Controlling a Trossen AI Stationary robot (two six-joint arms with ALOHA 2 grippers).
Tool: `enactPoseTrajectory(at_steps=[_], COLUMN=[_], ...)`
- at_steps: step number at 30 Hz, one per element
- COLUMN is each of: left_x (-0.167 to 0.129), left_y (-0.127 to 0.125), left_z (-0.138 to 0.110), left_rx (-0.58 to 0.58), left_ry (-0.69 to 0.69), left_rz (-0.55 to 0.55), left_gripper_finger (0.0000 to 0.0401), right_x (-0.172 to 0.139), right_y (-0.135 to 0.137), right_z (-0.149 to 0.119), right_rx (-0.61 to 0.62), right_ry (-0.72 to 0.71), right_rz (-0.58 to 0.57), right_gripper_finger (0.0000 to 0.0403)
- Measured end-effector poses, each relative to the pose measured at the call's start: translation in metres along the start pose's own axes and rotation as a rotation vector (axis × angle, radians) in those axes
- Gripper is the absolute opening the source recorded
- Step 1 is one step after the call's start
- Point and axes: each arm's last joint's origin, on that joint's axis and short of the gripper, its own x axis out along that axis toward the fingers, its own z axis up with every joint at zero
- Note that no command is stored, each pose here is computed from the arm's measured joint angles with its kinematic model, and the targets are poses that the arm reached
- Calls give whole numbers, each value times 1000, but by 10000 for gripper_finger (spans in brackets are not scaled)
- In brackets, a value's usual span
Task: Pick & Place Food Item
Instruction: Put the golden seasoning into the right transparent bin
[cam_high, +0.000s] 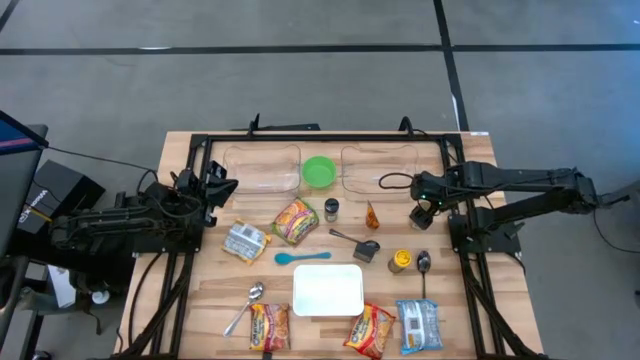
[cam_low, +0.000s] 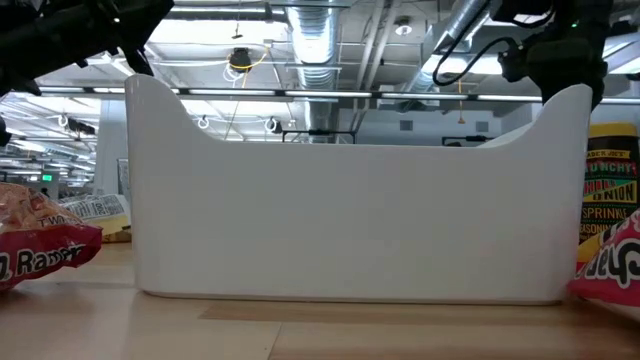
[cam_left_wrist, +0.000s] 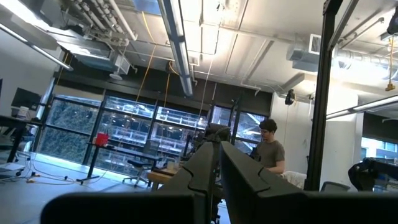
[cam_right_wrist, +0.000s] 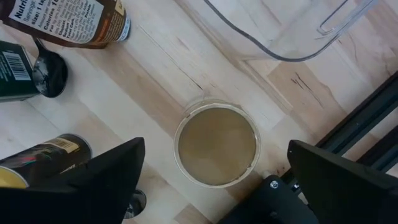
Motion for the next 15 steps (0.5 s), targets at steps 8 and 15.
enactPoseTrajectory(at_steps=[8, 15], left_x=[0, 0], left_y=[0, 0], left_z=[0, 0], left_rx=[0, 0], left_ry=[1, 0], left_rz=[0, 0], left_gripper_finger=[21, 21], right_x=[0, 19], right_y=[1, -1], right_z=[1, -5], right_rx=[6, 16], right_ry=[-3, 26], right_rz=[2, -21], right_gripper_finger=[389, 388])
